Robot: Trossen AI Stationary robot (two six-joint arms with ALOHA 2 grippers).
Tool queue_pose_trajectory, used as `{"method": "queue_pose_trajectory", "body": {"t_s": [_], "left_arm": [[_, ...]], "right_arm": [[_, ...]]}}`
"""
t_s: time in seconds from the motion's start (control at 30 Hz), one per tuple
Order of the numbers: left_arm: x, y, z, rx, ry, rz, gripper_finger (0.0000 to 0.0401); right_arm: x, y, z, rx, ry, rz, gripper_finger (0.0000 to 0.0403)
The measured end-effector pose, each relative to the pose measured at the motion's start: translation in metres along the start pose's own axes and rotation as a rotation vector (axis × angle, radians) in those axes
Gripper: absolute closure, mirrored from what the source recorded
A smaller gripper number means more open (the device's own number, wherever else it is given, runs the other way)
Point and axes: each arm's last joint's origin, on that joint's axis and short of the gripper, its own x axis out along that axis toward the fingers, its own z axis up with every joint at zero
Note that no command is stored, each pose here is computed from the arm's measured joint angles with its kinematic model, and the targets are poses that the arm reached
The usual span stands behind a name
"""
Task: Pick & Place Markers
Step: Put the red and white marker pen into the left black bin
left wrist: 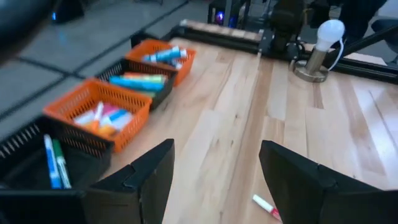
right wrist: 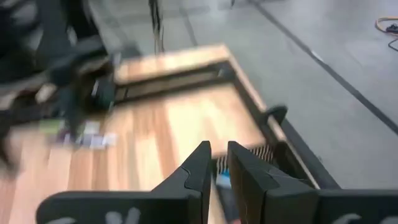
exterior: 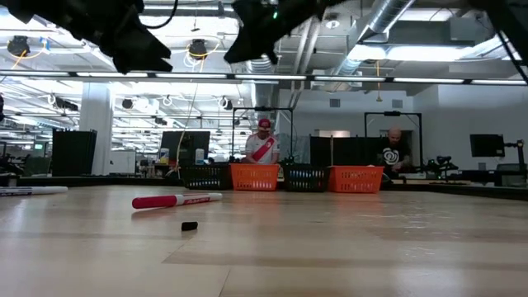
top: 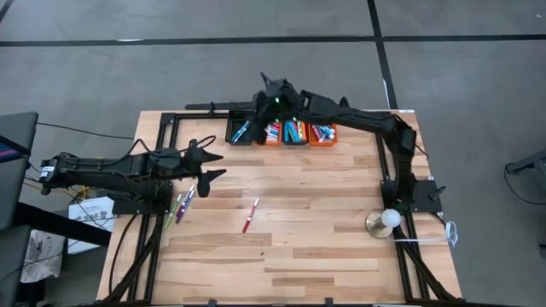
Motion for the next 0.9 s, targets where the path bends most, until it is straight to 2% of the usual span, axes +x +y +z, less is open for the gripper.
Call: {"method": "queue_pose_trajectory", "body": {"t_s": [0.2, 0.4, 0.47, 0.63, 0.8, 0.9], "left_arm": [[0.030, -0.009, -0.012, -0.034, 0.121, 0.010, 0.0169], [0.065, -0.021, -0.018, -0.063, 0.246, -0.028, 0.0169], [0.073, -0.026, -0.022, -0.114, 0.286, -0.050, 0.0169], [0.086, -0.047, -0.047, -0.310, 0.420, -0.022, 0.0169], [0.093, -0.075, -0.061, -0.383, 0.370, 0.033, 0.0169], [0.095, -0.082, -0.068, -0.403, 0.352, 0.085, 0.0169]], "right_arm": [[-0.026, 0.038, -0.007, -0.096, 0.093, -0.042, 0.0360], [-0.042, 0.051, -0.044, -0.116, 0.077, -0.051, 0.0360], [-0.048, 0.054, -0.056, -0.123, 0.021, -0.048, 0.0360], [-0.065, 0.064, -0.089, -0.150, -0.058, -0.026, 0.0360], [-0.072, 0.072, -0.110, -0.154, -0.103, -0.004, 0.0360], [-0.070, 0.075, -0.117, -0.159, -0.098, 0.002, 0.0360]]}}
